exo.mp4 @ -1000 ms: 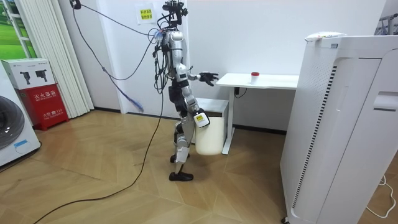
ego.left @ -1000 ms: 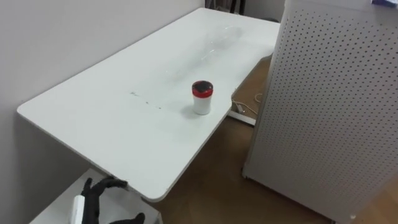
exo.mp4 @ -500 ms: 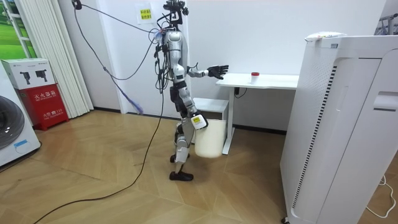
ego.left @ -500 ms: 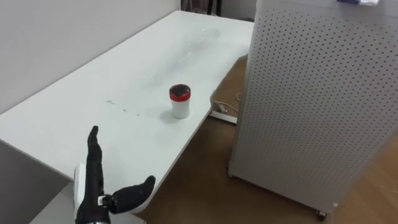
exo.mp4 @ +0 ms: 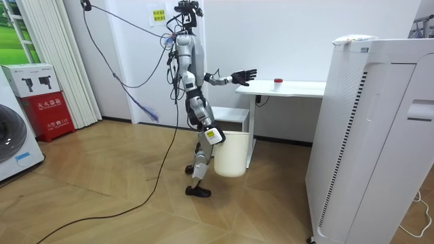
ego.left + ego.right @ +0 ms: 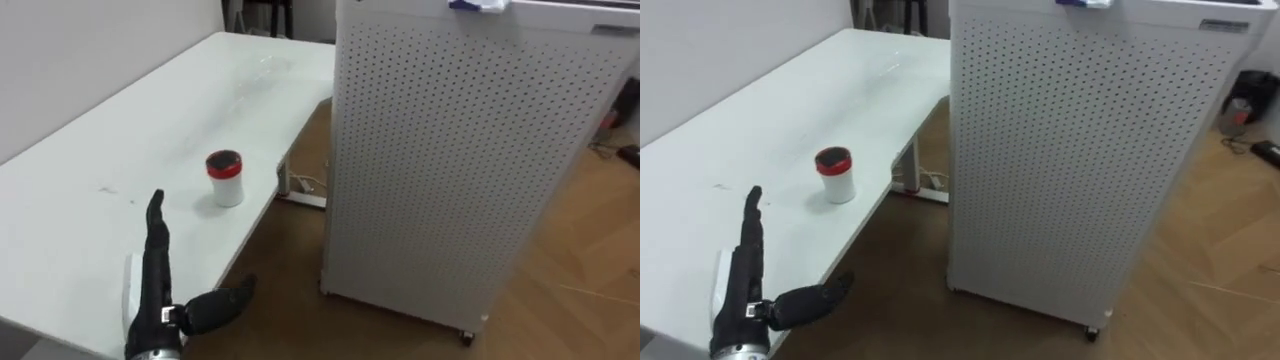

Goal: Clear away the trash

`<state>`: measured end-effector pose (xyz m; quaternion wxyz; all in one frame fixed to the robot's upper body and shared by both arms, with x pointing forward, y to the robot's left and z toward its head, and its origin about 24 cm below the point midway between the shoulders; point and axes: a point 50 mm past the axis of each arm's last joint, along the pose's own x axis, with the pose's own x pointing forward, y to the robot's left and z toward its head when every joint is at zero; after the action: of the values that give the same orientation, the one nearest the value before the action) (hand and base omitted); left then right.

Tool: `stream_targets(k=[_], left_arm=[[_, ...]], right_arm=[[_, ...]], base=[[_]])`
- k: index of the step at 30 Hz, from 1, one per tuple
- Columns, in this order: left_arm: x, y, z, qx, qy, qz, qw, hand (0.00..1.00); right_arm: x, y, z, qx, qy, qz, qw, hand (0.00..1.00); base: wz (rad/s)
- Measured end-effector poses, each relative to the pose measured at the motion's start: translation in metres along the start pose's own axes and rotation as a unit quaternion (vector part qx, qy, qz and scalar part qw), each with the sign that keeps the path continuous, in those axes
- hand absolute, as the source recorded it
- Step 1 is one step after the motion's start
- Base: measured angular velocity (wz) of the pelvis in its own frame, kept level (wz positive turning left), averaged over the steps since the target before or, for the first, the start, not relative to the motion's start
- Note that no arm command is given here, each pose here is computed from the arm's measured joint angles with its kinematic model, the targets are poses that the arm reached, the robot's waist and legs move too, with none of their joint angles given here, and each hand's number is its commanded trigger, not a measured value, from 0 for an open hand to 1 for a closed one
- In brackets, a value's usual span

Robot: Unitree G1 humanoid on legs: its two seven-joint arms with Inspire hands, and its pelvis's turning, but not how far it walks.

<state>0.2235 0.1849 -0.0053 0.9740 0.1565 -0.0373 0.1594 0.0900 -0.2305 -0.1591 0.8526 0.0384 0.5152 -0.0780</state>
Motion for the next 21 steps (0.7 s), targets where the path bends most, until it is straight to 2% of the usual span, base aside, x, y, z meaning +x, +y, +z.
stream_targets(k=[6, 14, 21], left_arm=[[0.000, 0.004, -0.005, -0.011, 0.019, 0.014, 1.000, 0.00], [0.003, 0.019, -0.008, -0.007, 0.023, 0.057, 0.998, 0.00], [0.005, 0.018, -0.006, -0.010, 0.020, 0.057, 0.998, 0.00]], right_arm=[[-0.002, -0.018, 0.003, -0.002, -0.003, -0.034, 0.999, 1.00], [-0.008, -0.022, -0.012, -0.001, 0.013, -0.046, 0.999, 1.00], [-0.008, -0.020, -0.011, -0.005, 0.014, -0.046, 0.999, 1.00]], base=[[-0.33], [-0.34], [0.03]])
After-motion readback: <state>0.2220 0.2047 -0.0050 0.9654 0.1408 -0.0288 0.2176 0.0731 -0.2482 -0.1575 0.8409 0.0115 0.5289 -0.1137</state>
